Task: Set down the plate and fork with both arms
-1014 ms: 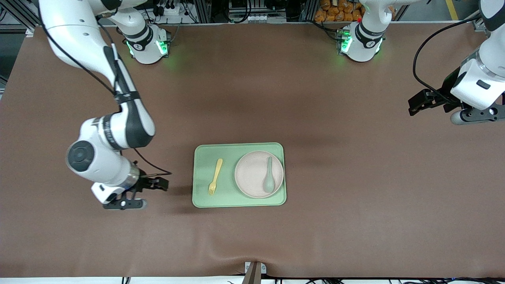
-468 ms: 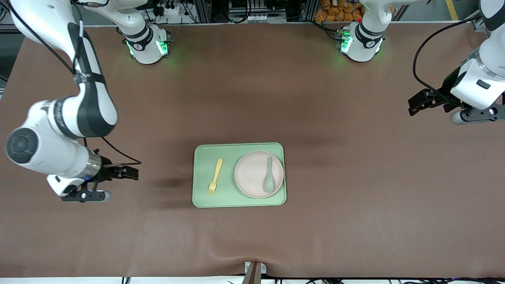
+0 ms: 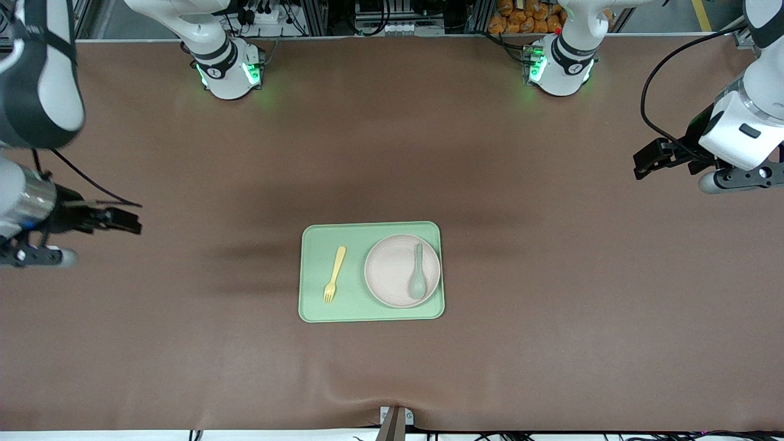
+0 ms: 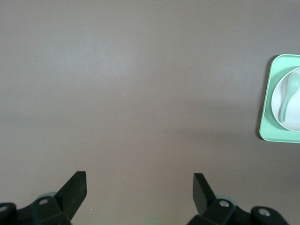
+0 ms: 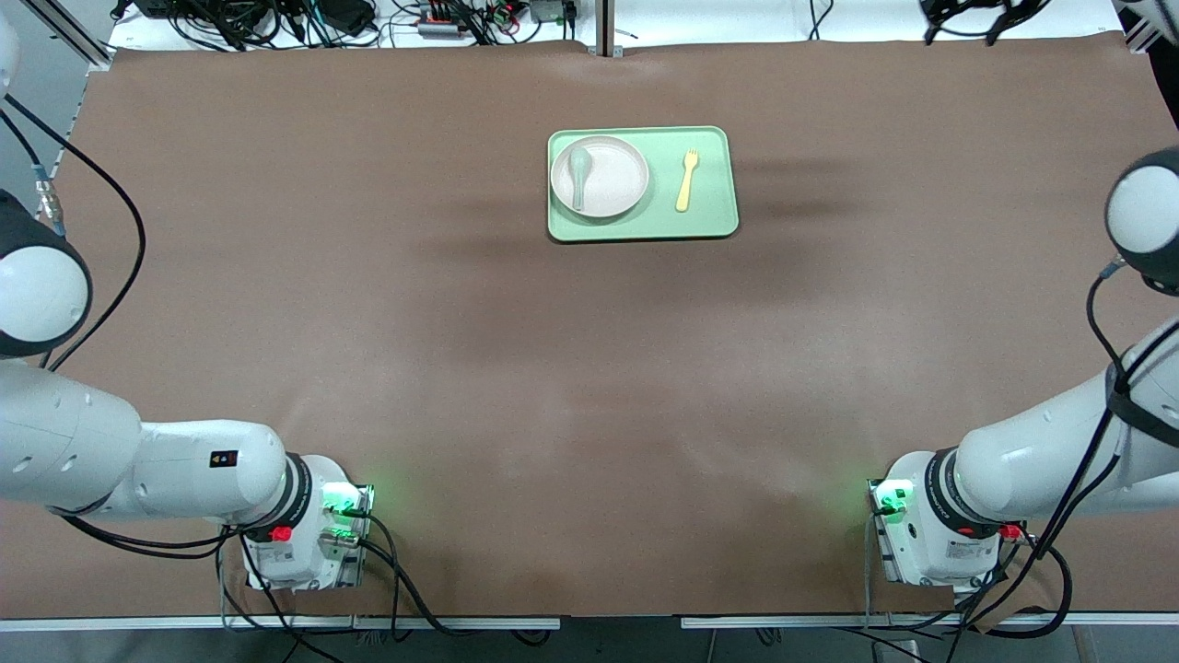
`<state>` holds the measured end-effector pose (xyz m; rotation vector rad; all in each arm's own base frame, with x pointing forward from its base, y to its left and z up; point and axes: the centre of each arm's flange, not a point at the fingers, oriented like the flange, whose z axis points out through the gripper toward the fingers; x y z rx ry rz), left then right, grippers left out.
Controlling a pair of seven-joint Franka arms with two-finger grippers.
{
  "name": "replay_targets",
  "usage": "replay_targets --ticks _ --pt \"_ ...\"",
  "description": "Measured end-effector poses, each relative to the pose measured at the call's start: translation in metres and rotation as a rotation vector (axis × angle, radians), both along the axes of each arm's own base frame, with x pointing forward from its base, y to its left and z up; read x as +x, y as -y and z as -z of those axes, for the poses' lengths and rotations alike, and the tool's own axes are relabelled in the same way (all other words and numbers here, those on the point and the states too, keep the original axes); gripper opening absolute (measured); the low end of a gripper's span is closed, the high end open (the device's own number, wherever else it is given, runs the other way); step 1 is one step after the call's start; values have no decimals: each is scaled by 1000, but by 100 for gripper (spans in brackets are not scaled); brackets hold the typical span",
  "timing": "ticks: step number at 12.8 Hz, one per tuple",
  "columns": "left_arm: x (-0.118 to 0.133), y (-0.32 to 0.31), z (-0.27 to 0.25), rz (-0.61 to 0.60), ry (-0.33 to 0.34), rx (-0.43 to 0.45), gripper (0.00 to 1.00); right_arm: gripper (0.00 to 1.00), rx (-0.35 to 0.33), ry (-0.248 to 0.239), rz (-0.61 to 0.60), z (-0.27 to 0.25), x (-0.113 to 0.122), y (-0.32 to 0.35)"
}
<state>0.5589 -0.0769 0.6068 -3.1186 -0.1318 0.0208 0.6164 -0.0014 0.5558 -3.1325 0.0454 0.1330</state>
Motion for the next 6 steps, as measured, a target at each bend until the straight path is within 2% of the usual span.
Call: replay_targets --ticks 3,6 --pt "0 0 1 0 -3 0 100 100 -1 -21 18 -55 -43 0" --pt "0 0 2 0 -4 0 100 100 -6 -28 71 -79 -64 -15"
